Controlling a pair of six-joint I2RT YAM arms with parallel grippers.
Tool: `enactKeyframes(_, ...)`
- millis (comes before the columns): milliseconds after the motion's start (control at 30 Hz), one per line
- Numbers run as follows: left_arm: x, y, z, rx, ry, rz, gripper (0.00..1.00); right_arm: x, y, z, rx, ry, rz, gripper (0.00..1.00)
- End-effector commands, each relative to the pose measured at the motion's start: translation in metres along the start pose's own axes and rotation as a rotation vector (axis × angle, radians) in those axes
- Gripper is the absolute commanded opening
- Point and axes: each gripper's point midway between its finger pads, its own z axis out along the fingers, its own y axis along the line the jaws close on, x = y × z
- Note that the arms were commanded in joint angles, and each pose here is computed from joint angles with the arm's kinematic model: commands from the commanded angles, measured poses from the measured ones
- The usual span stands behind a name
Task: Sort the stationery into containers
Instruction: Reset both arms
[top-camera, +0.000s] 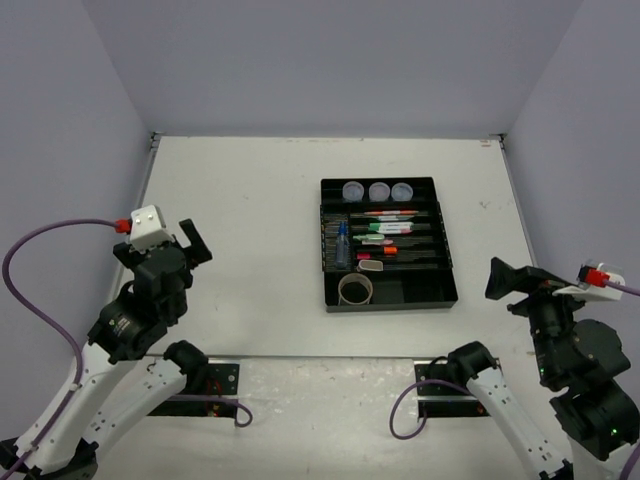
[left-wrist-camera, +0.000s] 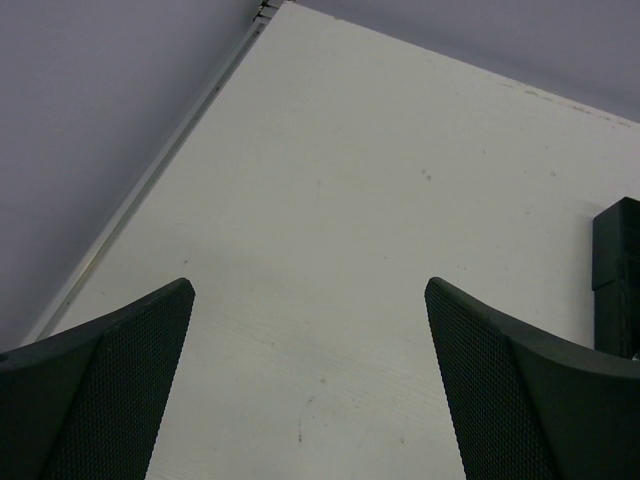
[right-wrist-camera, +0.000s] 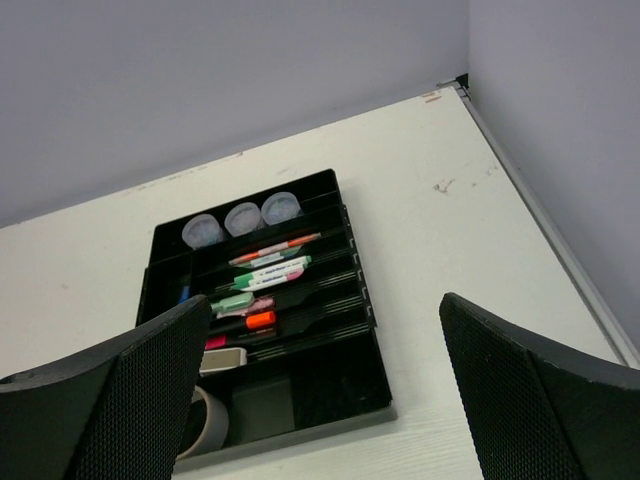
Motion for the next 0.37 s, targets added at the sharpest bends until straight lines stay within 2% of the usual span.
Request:
enactKeyframes(0, -0.0113, 0.0007, 0.0026, -0.02, -0.048, -0.029, 1.0, -0.0006, -0.0105, -0.0016, 0.04, -0.029, -0.007, 0.99)
enactKeyframes(333, -0.0073, -0.001, 0.0014, 0.008, -0.049, -0.043, 1.0, 0.0, -0.0153, 0.0025, 0.076, -0.056, 0.027, 0.99)
